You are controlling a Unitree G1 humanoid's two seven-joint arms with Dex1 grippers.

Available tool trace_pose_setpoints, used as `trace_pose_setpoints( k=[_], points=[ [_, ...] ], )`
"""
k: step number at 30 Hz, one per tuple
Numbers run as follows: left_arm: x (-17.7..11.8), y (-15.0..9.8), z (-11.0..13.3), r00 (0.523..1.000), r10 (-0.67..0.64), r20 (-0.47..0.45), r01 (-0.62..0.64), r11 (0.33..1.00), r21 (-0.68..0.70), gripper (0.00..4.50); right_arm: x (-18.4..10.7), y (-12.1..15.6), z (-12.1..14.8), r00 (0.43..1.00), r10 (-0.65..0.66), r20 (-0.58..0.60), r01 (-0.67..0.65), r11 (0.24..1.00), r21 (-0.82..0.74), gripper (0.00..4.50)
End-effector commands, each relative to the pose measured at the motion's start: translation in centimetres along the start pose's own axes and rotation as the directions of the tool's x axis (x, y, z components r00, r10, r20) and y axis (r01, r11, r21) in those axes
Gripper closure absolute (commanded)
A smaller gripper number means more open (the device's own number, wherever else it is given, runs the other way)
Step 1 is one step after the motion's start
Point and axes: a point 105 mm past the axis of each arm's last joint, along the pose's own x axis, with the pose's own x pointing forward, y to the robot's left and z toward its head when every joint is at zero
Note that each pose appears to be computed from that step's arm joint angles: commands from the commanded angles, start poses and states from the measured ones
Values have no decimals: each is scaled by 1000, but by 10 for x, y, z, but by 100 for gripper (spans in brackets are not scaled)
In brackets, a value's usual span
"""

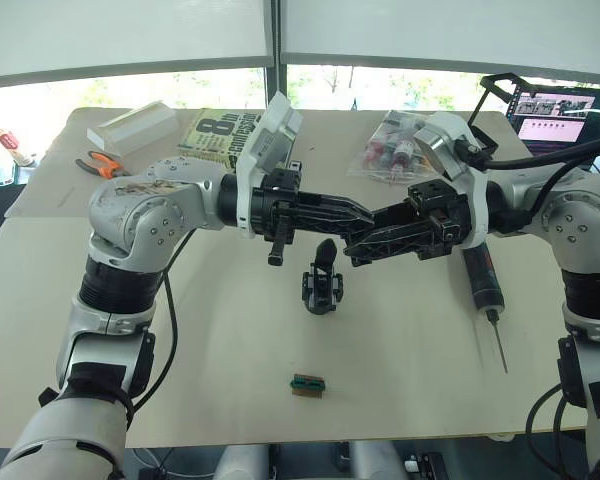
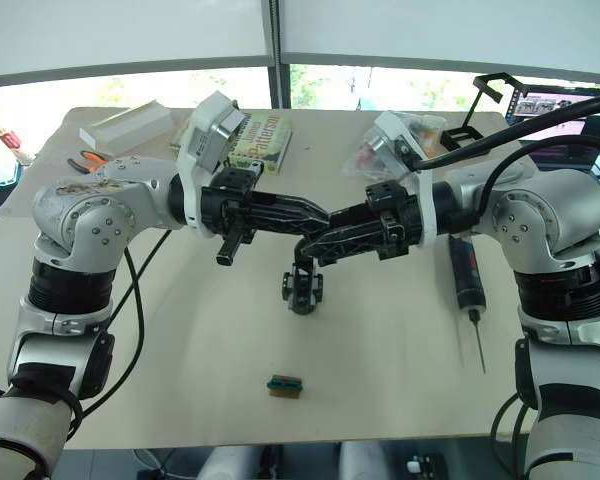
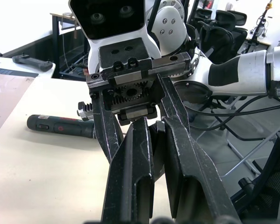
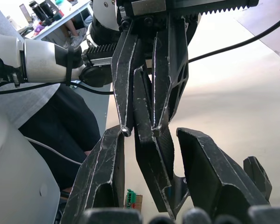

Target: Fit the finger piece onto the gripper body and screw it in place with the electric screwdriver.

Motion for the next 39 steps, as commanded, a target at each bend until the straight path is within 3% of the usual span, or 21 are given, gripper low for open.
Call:
trace_pose_setpoints(
  k=[1, 2, 5, 12, 15, 21, 22, 26, 31, 35, 39],
  points=[
    [0, -4, 7, 1000, -3, 13, 2, 999, 49, 450, -3, 7, 8, 1000, 7, 17, -6, 998, -58, 250],
    [0, -3, 7, 1000, 0, 15, -1, 999, 47, 450, -2, 7, 7, 1000, 3, 11, -3, 998, -69, 303],
    [0, -1, 7, 1000, 5, 16, -5, 999, 45, 450, -2, 6, 5, 1000, -5, 3, 5, 996, -89, 396],
    [-3, 8, 8, 998, 56, 18, -57, 998, 38, 450, 0, 4, 6, 1000, -23, 3, 24, 987, -158, 407],
    [-19, 9, 4, 996, 83, -14, -81, 994, 79, 315, 3, 2, 11, 999, -27, 41, 36, 972, -233, 410],
    [-71, 12, -44, 959, 156, -235, -103, 969, 223, 31, 14, 4, -7, 995, 29, 91, 8, 928, -372, 410],
    [-75, 13, -50, 953, 161, -258, -98, 966, 239, 0, 16, 4, -10, 995, 37, 92, 1, 924, -383, 410],
    [-87, 24, -101, 911, 197, -363, -79, 946, 314, 0, 25, 1, -33, 995, 56, 77, -20, 913, -407, 410],
    [-72, 33, -147, 907, 184, -378, -62, 948, 313, 0, 31, -7, -42, 995, 42, 89, -3, 917, -400, 410],
    [-48, 44, -167, 921, 185, -342, -86, 954, 286, 0, 35, -9, -45, 994, 32, 103, 11, 920, -392, 410],
    [-35, 53, -172, 932, 199, -304, -123, 960, 252, 0, 34, -8, -45, 994, 29, 107, 14, 924, -382, 410]
  ],
)
